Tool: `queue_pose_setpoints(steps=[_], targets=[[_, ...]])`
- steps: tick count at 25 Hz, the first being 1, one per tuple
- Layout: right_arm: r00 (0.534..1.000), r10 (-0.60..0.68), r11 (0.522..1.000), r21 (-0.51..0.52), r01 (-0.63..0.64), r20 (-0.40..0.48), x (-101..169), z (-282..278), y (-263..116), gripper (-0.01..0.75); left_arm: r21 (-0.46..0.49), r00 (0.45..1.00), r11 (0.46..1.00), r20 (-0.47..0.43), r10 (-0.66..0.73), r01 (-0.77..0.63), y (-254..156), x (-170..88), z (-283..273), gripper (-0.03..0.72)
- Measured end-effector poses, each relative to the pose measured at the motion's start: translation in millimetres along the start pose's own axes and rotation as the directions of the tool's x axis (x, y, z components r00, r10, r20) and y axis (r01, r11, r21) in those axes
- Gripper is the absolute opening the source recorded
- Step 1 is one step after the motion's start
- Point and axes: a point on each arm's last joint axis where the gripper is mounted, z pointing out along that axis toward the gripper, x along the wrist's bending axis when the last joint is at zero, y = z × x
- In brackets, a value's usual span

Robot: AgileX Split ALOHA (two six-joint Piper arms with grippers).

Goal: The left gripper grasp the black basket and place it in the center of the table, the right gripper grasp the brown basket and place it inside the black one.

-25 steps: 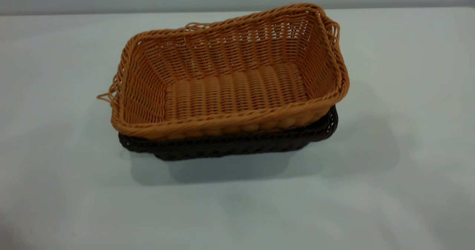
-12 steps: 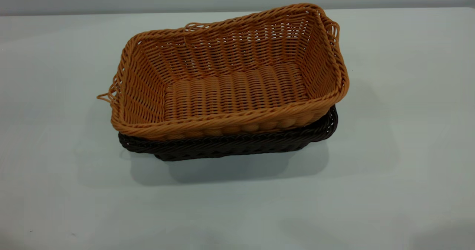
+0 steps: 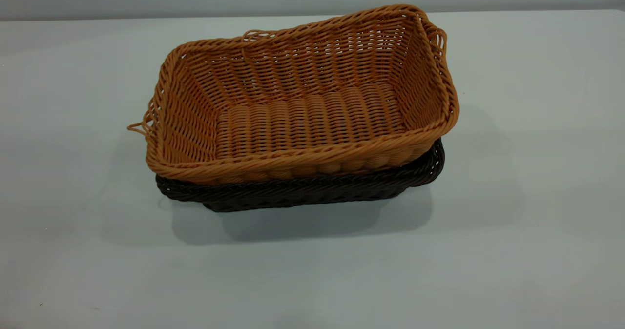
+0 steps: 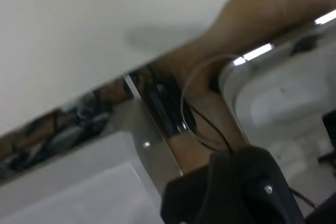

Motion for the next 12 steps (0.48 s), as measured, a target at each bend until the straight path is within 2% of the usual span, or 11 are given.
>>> queue_pose_setpoints(steps=[5,12], targets=[[1.000,-0.008,1.000,0.004,0.008,-0.009,0.3,2.6,-4.5,0.575,-0.017,0.998,1.000,0.066,-0.012,0.013,-3.2,-6.3,12.7,0.474],[1.000,-0.015,1.000,0.004,0.015,-0.012,0.5,2.6,-4.5,0.575,-0.024,0.997,1.000,0.070,-0.012,0.014,-2.7,-6.6,12.6,0.474]])
